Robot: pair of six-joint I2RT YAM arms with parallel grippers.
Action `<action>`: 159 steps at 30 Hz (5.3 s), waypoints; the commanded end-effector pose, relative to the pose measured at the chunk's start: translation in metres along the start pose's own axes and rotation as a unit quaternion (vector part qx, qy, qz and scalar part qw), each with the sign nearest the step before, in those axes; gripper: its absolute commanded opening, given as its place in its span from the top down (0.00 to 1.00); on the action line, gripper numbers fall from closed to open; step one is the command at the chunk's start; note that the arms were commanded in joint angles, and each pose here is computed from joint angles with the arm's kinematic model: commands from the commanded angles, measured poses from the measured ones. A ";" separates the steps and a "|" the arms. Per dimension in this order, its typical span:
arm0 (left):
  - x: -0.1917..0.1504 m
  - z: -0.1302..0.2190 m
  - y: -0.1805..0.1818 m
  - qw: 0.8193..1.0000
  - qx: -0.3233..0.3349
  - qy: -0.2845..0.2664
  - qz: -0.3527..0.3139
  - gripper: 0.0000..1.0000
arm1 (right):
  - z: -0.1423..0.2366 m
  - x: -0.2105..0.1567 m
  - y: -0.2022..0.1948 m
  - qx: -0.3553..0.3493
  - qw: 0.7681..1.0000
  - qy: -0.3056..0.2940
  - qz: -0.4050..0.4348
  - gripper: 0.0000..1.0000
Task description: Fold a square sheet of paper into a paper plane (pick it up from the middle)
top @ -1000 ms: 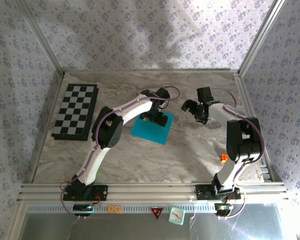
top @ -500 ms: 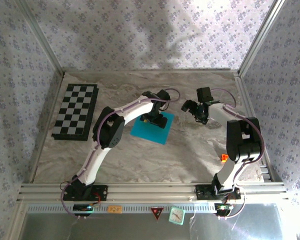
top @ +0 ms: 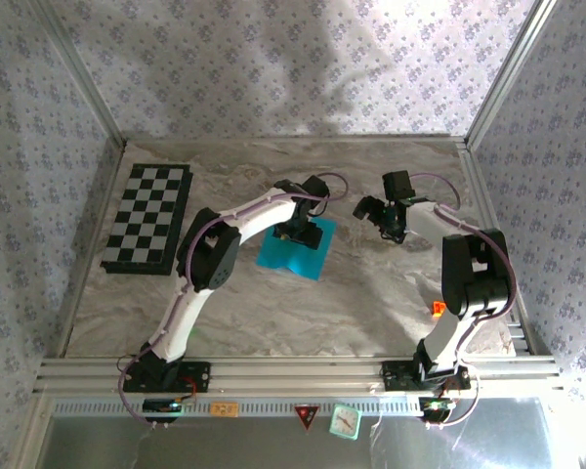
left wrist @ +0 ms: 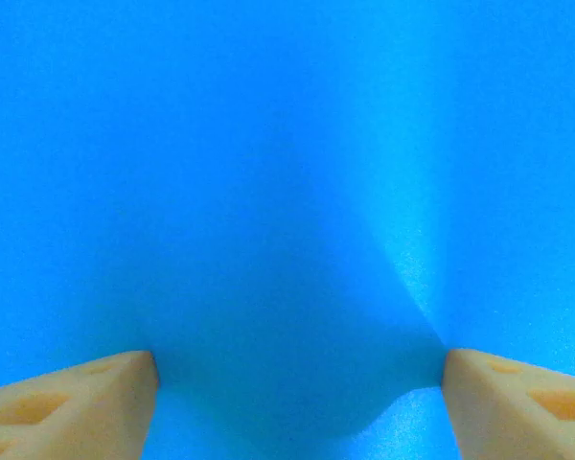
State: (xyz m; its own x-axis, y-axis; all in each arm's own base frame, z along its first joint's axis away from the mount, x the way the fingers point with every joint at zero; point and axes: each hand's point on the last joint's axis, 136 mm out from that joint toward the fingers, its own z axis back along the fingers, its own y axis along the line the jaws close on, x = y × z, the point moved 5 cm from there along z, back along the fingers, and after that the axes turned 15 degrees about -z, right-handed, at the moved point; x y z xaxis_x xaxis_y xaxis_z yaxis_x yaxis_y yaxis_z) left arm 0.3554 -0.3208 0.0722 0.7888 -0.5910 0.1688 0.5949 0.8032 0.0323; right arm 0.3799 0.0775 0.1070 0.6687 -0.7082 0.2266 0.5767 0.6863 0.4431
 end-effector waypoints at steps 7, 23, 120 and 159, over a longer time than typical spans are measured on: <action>0.000 0.042 0.026 0.993 -0.069 -0.067 0.062 0.50 | 0.012 -0.001 0.009 0.035 0.999 -0.009 -0.003 0.01; 0.003 0.104 0.034 0.912 -0.257 -0.263 0.183 0.68 | 0.021 -0.021 0.047 0.223 0.973 0.055 0.018 0.08; -0.075 0.005 0.067 0.964 -0.115 -0.048 0.235 0.67 | -0.022 -0.063 0.062 0.163 0.977 0.133 0.028 0.74; -0.075 0.032 0.063 0.941 -0.161 -0.079 0.286 0.58 | -0.091 -0.171 0.081 0.022 0.950 0.268 0.160 0.89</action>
State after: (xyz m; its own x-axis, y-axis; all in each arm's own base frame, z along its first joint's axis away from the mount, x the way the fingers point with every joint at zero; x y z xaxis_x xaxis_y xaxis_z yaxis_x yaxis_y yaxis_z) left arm 0.3331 -0.2267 0.0736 0.9739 0.0299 0.2248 0.0577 0.9260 -0.3730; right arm 0.3725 0.2843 0.0618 0.9604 -0.2732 -0.0540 0.2497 0.7590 0.6013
